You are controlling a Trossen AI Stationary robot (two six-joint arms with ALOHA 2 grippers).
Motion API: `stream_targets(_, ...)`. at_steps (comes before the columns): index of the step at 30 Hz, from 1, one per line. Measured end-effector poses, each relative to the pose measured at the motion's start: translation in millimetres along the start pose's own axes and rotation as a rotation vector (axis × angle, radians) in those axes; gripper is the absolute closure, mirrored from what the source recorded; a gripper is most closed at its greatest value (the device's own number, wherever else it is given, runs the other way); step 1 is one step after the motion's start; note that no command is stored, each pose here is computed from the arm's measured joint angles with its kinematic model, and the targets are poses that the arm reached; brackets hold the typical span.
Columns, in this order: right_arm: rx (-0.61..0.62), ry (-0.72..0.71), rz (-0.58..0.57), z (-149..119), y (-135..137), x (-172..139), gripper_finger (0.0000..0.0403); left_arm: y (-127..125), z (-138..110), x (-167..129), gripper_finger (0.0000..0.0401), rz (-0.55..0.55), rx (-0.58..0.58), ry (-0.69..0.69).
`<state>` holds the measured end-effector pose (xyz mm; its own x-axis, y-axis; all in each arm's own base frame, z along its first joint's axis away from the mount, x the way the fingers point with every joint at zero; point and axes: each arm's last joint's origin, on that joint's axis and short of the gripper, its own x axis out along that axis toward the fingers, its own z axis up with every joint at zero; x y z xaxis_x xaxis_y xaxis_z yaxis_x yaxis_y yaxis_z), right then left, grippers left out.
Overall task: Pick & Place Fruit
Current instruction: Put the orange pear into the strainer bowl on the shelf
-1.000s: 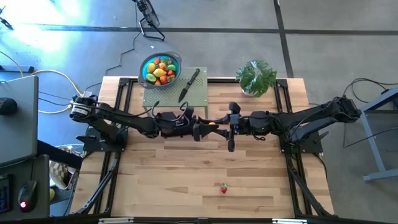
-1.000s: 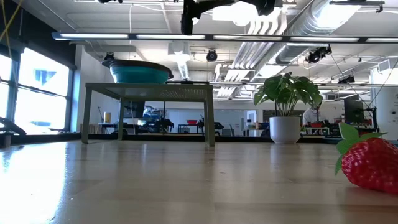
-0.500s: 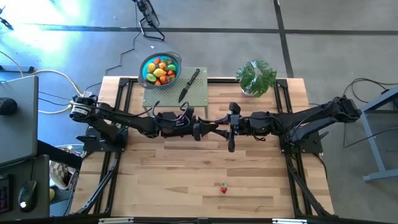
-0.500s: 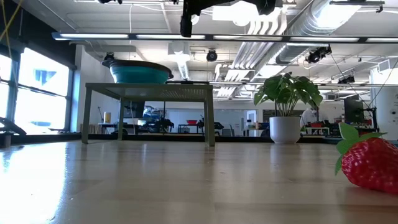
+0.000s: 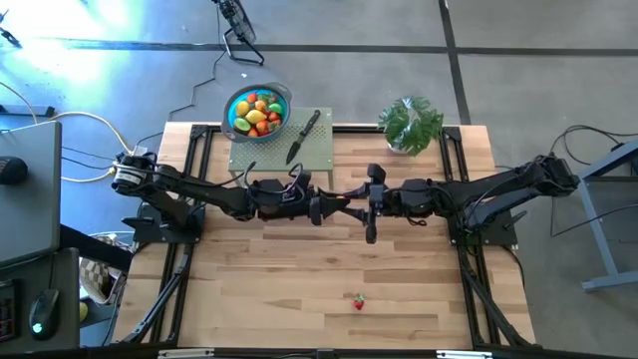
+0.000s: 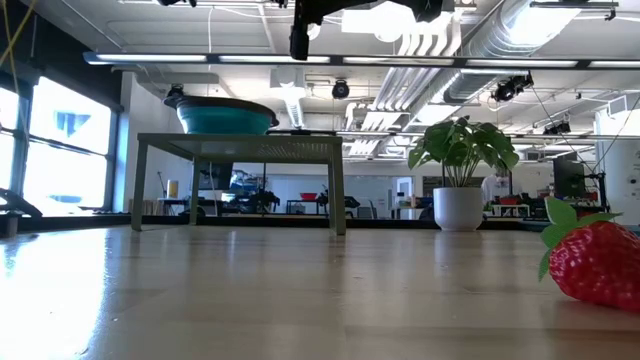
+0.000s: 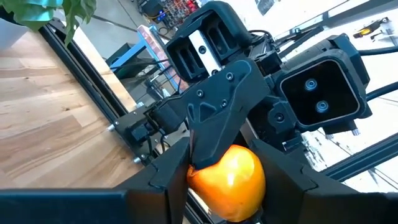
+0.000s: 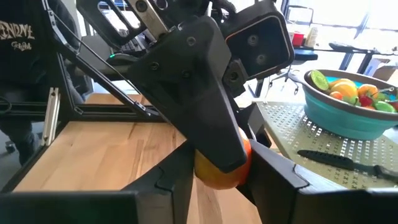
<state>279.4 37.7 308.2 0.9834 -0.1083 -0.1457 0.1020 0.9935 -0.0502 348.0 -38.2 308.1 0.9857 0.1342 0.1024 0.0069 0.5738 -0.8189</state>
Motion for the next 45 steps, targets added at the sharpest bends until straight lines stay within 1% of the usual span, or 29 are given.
stream_targets(4,-0.020,-0.001,0.001,0,0,0,0.0247,0,0,0,0.0254,-0.004,-0.001,0.006)
stream_targets(9,-0.020,-0.001,0.004,0,0,0,0.0190,0,-1,0,0.0254,-0.011,-0.001,0.016)
stream_targets(14,0.010,0.032,0.002,-2,-1,-2,0.0124,-2,0,0,0.0254,-0.036,-0.004,0.029)
stream_targets(17,0.034,0.051,0.008,-2,-2,-7,0.0095,-2,-1,0,0.0254,-0.031,-0.003,0.030)
stream_targets(19,0.056,0.064,0.010,0,-3,-12,0.0083,-2,0,0,0.0254,-0.030,-0.003,0.027)
stream_targets(22,0.078,0.061,0.027,5,-5,-22,0.0076,1,3,1,0.0254,-0.025,0.008,0.018)
stream_targets(26,0.086,0.043,0.038,12,-9,-36,0.0081,5,9,2,0.0254,-0.024,0.016,0.007)
stream_targets(33,0.114,0.031,0.029,21,-15,-57,0.0089,16,29,7,0.0254,-0.053,0.024,0.003)
stream_targets(35,0.113,0.030,0.006,22,-17,-62,0.0089,19,39,6,0.0254,-0.056,0.039,0.006)
stream_targets(41,0.095,0.060,-0.068,21,-24,-70,0.0089,19,75,-2,0.0254,-0.073,0.103,-0.076)
stream_targets(45,0.092,0.088,-0.102,18,-30,-70,0.0089,17,96,-13,0.0254,-0.054,0.140,-0.106)
